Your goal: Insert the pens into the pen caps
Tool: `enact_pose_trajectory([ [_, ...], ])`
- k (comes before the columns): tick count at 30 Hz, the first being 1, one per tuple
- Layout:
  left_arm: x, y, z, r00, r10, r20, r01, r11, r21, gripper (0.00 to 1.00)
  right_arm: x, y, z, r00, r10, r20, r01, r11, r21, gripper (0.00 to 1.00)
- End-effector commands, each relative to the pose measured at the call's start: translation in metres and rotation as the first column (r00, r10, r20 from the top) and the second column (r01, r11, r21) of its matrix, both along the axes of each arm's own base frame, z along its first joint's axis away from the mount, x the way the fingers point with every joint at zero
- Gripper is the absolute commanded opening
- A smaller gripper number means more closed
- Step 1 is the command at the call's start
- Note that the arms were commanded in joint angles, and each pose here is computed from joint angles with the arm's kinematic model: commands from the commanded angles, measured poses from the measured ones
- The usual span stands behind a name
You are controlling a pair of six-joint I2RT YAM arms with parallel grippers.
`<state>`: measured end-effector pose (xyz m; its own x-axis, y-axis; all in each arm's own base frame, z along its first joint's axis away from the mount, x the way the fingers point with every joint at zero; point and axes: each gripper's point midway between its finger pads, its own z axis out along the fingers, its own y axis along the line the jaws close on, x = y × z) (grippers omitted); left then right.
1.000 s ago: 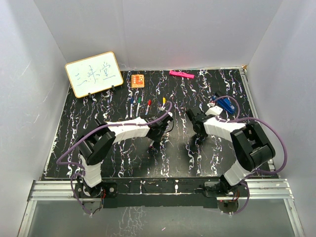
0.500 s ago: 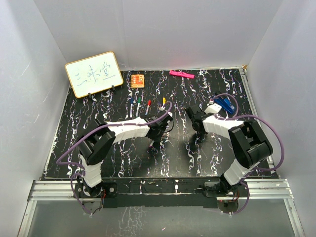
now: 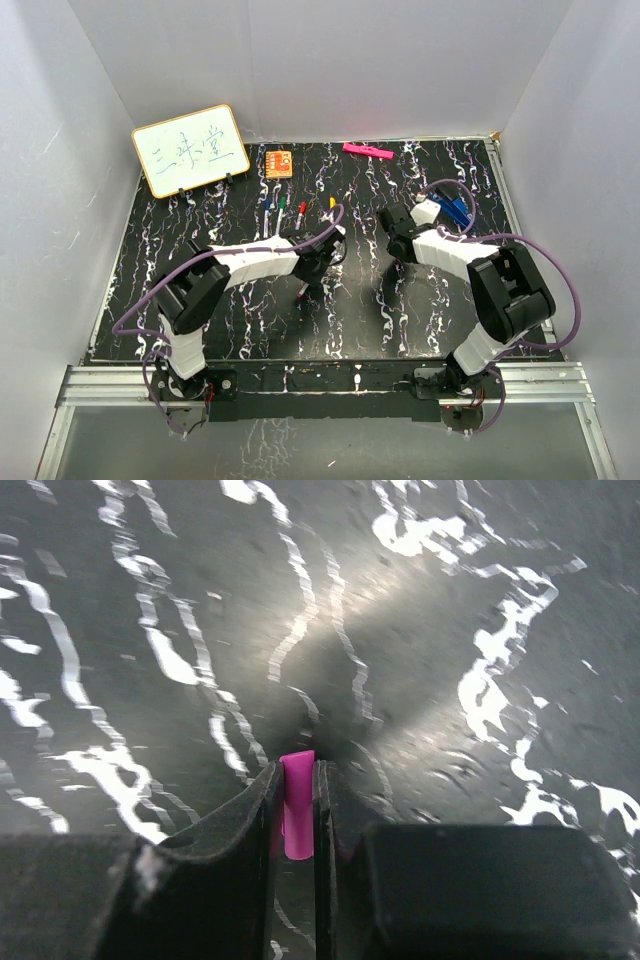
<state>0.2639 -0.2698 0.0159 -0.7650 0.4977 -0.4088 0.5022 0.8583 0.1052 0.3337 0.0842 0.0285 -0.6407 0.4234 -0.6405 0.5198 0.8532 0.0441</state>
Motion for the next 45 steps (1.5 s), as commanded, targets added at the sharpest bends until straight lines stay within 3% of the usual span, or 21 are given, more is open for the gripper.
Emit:
enact_pose_trajectory([
  [1,-0.003,0.024,0.012,1.000,0.012,0.017,-0.012,0.999,0.047,0.00,0.060,0.038,0.071,0.958,0.087,0.274,-0.120,0.987,0.109,0.00],
  [6,0.005,0.011,0.040,0.994,0.032,0.106,-0.022,0.996,-0.092,0.00,0.082,0.071,0.105,0.883,0.177,0.434,-0.278,0.943,0.181,0.00],
  [11,0.015,0.005,0.070,0.972,0.070,0.224,-0.021,0.976,-0.215,0.00,0.086,0.087,0.122,0.825,0.240,0.511,-0.380,0.905,0.189,0.00],
  [18,0.015,-0.017,0.113,0.933,0.080,0.350,0.092,0.889,-0.449,0.00,0.081,0.099,0.139,0.725,0.308,0.616,-0.491,0.859,0.148,0.00],
  [23,0.008,-0.032,0.120,0.941,0.053,0.334,0.137,0.843,-0.520,0.00,0.074,0.104,0.172,0.580,0.306,0.755,-0.564,0.819,0.101,0.00],
  [26,0.003,-0.042,0.127,0.946,0.043,0.322,0.158,0.804,-0.573,0.00,0.066,0.109,0.197,0.460,0.284,0.841,-0.611,0.789,0.068,0.00],
  [30,-0.004,-0.057,0.133,0.952,0.053,0.303,0.173,0.723,-0.669,0.00,0.053,0.113,0.226,0.300,0.228,0.926,-0.660,0.751,0.029,0.00],
  [35,-0.009,-0.065,0.155,0.946,0.086,0.312,0.194,0.620,-0.760,0.00,0.039,0.117,0.252,0.161,0.150,0.975,-0.702,0.712,0.006,0.00],
  [38,-0.009,-0.068,0.163,0.941,0.095,0.324,0.210,0.588,-0.781,0.00,0.033,0.118,0.259,0.116,0.108,0.987,-0.721,0.693,0.009,0.00],
  [45,-0.004,-0.072,0.176,0.915,0.130,0.381,0.266,0.517,-0.814,0.00,0.026,0.134,0.256,0.128,0.088,0.988,-0.780,0.624,0.046,0.00],
])
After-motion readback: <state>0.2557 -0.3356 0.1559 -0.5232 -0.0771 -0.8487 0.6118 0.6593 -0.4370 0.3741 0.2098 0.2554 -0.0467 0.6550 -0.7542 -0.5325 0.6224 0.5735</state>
